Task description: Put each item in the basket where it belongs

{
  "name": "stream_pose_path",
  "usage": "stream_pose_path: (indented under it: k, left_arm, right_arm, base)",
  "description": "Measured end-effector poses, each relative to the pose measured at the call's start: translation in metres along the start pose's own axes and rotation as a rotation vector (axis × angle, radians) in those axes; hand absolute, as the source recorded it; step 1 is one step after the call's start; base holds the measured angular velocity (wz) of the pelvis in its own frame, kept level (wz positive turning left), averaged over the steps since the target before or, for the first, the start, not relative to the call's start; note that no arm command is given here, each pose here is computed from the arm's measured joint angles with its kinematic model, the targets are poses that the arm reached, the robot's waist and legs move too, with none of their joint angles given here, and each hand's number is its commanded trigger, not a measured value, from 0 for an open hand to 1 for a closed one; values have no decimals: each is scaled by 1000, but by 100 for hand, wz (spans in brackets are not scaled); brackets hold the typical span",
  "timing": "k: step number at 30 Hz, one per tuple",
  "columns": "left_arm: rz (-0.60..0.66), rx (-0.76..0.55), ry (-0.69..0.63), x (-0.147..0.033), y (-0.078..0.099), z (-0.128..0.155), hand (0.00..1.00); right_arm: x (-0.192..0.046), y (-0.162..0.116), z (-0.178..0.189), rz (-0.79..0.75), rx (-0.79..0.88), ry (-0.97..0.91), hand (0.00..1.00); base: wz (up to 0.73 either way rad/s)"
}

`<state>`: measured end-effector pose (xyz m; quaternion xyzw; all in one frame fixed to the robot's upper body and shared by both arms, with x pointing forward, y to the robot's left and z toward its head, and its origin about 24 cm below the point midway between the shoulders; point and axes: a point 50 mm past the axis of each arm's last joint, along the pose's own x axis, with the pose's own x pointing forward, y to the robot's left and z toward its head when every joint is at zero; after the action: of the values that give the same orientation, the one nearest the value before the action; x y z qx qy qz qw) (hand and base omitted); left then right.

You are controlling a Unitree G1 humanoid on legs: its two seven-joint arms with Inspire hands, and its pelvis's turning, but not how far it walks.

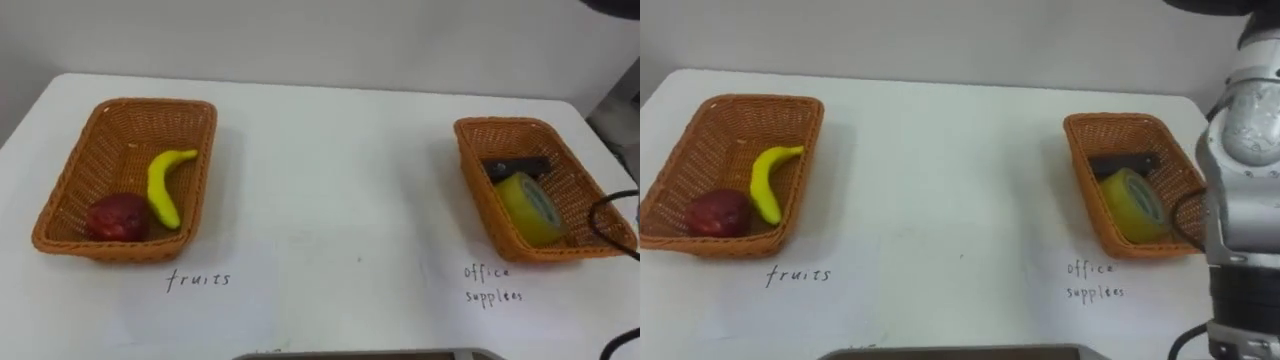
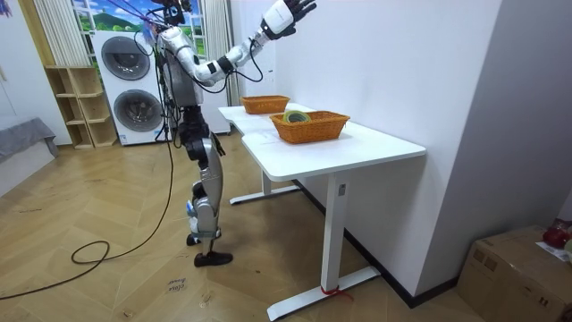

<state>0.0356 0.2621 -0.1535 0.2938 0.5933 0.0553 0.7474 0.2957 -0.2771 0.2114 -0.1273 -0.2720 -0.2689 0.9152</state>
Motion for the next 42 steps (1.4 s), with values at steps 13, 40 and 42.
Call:
stream_pose_path:
  k: [13,40,42]
  left_arm:
    - [41,-5,0,-4,3,-11,0]
    - [124,-149,10,-6,9,-16,0]
    - [127,-148,14,-7,9,-18,0]
  right_arm:
    - [-14,-81,-20,-351,26,102,0]
    - [-191,-199,-117,-1087,-61,769,0]
    - [-211,-200,-123,-1129,-85,830,0]
  base:
    - [-10]
    - [-5]
    - [-2]
